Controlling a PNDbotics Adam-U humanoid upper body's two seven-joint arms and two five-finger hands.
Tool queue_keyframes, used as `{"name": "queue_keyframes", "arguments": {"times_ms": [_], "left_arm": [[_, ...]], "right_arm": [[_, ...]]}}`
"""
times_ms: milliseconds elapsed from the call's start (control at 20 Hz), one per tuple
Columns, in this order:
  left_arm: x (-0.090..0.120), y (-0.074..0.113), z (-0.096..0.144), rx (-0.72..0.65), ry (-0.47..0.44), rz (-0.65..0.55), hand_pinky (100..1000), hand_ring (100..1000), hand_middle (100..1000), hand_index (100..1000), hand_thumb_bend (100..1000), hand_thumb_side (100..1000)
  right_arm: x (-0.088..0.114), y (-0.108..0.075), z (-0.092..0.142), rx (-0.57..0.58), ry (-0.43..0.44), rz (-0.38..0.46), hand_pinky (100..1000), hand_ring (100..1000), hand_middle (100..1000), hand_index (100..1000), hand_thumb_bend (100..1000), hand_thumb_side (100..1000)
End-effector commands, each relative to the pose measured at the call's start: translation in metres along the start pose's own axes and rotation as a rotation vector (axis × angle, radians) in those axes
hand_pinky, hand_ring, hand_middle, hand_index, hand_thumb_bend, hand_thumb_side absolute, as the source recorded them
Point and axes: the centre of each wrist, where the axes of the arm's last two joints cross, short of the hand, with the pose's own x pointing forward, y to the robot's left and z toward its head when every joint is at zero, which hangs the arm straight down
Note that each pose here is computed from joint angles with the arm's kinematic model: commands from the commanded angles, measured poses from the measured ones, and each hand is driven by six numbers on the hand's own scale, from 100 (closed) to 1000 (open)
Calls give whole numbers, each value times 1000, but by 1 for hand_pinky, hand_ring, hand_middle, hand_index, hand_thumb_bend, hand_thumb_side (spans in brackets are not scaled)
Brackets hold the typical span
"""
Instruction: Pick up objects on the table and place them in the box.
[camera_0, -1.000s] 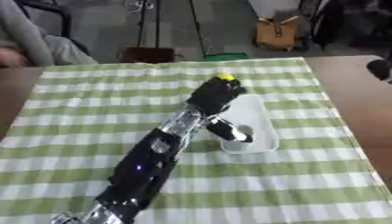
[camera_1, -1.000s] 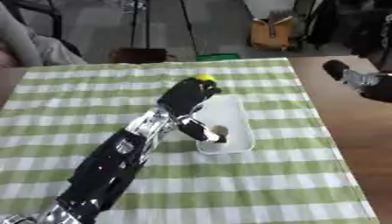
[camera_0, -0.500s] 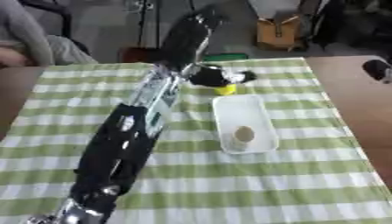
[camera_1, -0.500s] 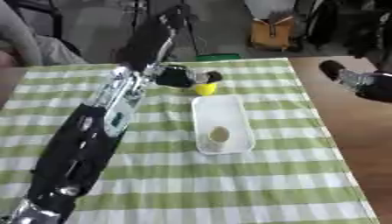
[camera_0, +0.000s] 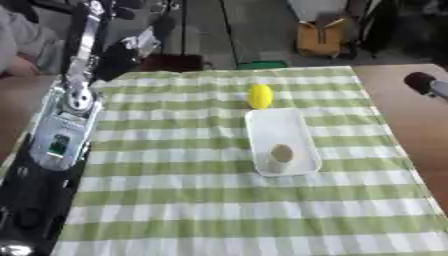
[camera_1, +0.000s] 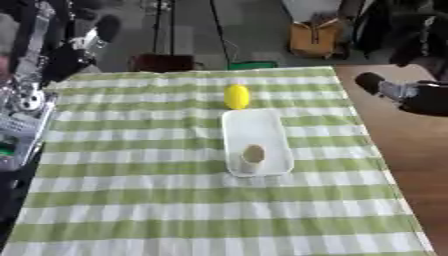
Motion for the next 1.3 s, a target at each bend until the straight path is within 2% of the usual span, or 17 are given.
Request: {"name": "queue_keyframes", "arguments": {"times_ms": [50,400,1300], "left_arm": [[1,25,3,31,-10,-31,704,718,847,832,742,731],[-3,34,12,62,16,-59,704,719,848,834,740,730],[-4,36,14,74,22,-80,708,722,850,834,745,726]], "right_arm": [[4,-15,-2,-17,-15,44,539,553,659,850,623,443],[4,-15,-1,-18,-13,45,540,553,659,851,627,444],[4,-15,-1,-20,-12,45,540,553,660,850,628,446]]}}
